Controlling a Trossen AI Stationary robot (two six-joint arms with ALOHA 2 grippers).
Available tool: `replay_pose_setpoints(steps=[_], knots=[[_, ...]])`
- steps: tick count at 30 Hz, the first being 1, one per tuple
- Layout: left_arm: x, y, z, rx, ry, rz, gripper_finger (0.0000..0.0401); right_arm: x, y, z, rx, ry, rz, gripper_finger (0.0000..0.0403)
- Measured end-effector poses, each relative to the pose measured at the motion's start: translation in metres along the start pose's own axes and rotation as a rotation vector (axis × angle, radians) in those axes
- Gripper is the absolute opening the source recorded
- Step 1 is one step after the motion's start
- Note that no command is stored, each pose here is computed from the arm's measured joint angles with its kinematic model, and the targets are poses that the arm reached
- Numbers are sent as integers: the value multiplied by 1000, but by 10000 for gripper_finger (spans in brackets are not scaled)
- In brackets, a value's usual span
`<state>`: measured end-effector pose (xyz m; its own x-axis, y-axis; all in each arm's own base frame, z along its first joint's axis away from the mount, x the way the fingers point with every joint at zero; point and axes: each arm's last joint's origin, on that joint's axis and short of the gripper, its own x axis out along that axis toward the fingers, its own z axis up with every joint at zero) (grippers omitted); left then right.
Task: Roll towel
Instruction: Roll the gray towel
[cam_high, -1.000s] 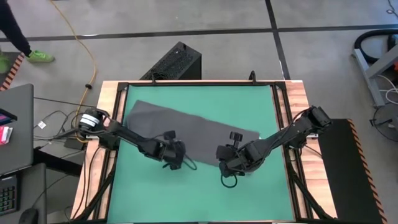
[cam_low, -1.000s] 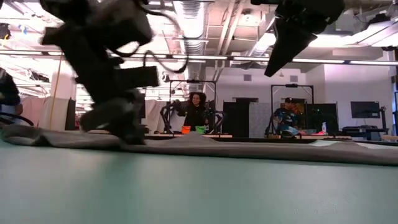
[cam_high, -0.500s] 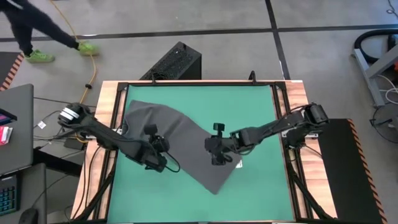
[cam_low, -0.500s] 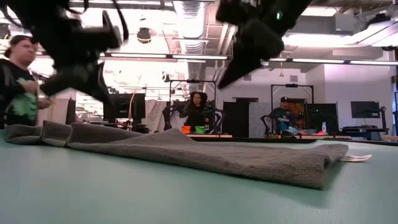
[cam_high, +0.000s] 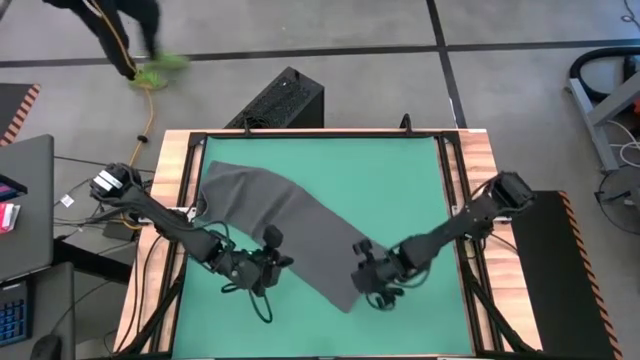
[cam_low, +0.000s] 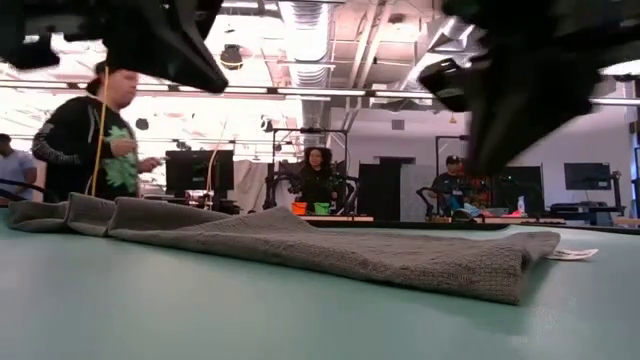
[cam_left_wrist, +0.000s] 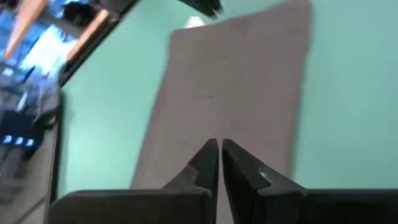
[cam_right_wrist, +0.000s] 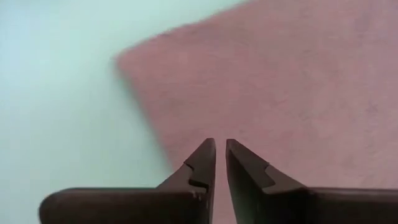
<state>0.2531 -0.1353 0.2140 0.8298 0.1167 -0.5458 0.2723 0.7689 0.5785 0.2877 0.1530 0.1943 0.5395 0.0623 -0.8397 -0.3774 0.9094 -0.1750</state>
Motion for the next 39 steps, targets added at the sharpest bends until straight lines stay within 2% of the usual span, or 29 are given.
replay_pose_setpoints(steps=[3, 6, 11, 15, 20, 24, 29, 35, 39], knots=[[13, -11, 2, 35, 2, -104, 41, -5, 23, -1, -1, -15, 0, 80], [27, -20, 12, 68, -9, -193, 75, -11, 42, -2, 11, -37, -37, 116], [56, -32, 40, 206, -21, -211, 134, -18, 61, -4, 39, -75, -120, 186], [89, -46, 61, 279, -16, -218, 163, -21, 69, -8, 93, -77, -128, 218], [127, -59, 82, 291, -1, -200, 169, -27, 86, -14, 165, -69, -103, 221], [150, -63, 94, 312, 6, -164, 170, -33, 103, -19, 126, -89, -91, 217], [175, -69, 100, 323, 21, -202, 170, -39, 116, -25, 146, -96, -86, 216], [184, -68, 105, 282, 72, -130, 170, -44, 126, -31, 198, -94, -69, 216], [186, -66, 99, 202, 121, -141, 169, -47, 132, -32, 229, -108, -49, 216]])
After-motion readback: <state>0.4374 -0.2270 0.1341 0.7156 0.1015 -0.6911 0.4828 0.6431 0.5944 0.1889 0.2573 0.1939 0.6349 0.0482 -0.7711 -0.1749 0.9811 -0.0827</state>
